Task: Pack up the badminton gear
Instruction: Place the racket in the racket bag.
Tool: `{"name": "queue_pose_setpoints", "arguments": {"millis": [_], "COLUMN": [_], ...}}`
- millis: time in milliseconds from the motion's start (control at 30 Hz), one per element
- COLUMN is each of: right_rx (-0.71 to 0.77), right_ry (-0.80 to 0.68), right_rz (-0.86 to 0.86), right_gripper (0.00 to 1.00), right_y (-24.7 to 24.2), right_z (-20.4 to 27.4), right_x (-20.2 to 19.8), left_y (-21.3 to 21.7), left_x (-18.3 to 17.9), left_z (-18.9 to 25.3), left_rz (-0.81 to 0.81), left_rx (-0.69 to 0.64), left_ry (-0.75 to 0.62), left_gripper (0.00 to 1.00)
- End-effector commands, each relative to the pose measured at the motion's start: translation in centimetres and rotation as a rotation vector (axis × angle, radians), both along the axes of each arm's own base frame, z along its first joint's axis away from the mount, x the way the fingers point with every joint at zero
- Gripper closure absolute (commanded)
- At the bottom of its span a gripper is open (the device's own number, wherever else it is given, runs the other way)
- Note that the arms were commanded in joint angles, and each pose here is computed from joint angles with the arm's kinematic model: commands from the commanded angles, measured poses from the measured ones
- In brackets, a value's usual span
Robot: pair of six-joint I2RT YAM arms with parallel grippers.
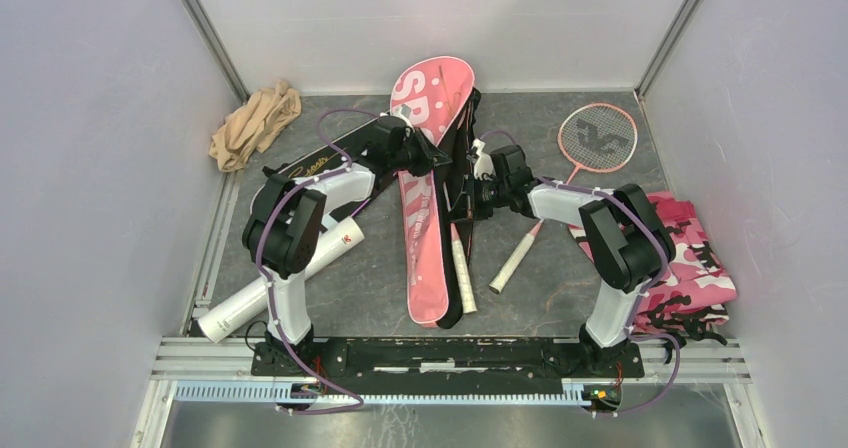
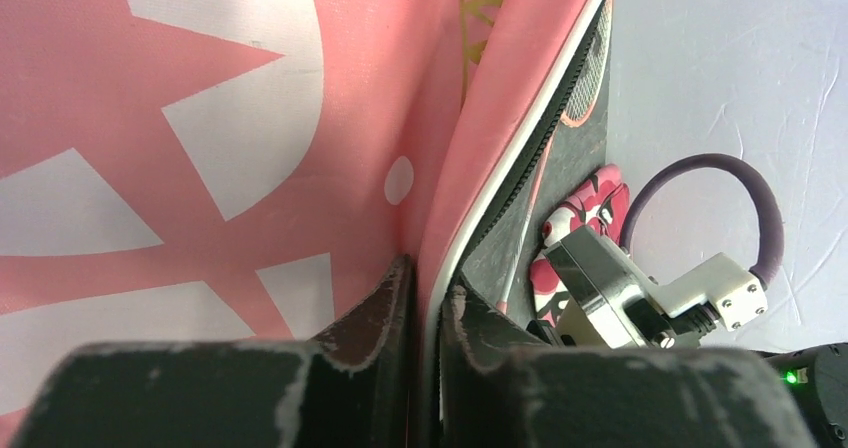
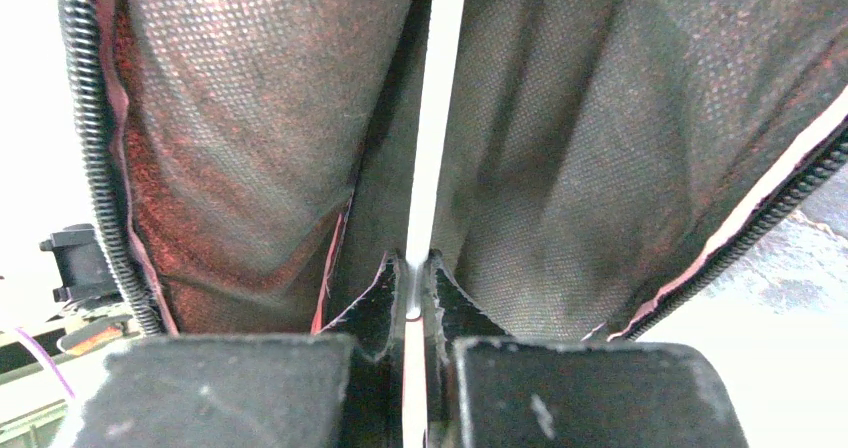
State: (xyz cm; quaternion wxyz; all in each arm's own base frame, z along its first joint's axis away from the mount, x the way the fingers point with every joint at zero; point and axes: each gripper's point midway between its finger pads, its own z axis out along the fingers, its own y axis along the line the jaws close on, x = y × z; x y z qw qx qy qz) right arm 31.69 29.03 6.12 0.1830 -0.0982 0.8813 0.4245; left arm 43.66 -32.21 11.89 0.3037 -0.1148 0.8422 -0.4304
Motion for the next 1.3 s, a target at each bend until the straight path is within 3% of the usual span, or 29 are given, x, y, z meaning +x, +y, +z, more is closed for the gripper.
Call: {"name": "queue_pose_setpoints", "arguments": {"millis": [0, 167, 400, 533, 767, 1000, 1267], "right_rx": [0.076, 0.075, 0.057, 0.048, 0.053, 0.086, 0.089], "right_ry": [-0.248, -0.268, -0.261, -0.260, -0.273, -0.296, -0.302], "right_rz": [-0.003, 0.010, 0.007, -0.003, -0.012, -0.027, -0.063], "right_gripper": [1.00, 1.00, 1.00, 1.00, 1.00, 1.00, 1.00], "right_y": [0.7, 0.8, 0.7, 0.6, 0.8, 0.7, 0.8], "right_z": [5.1, 5.1, 4.6, 4.6, 5.4, 7.7, 7.6], "right_x": [2.9, 3.0, 3.1, 3.4, 4.4, 4.0, 5.0], "left_y": [-1.9, -2.0, -2.4, -2.2, -2.2, -1.8, -3.7], "left_x": [-1.8, -1.3, -1.6, -2.1, -2.5, -1.7, -2.8], "left_z": [1.4, 1.1, -0.5, -0.6, 0.2, 0.7, 1.9], "left_rz": [-0.079, -0.107, -0.150, -0.166, -0.170, -0.098, -0.114], "left_rx": [-0.018, 0.017, 0.046, 0.084, 0.080, 0.049, -0.118], "left_ry": [-0.004, -0.036, -0.013, -0.027, -0.039, 0.008, 0.109], "left_gripper": [0.77, 0.64, 0.60, 0.68, 0.98, 0.98, 0.98]}}
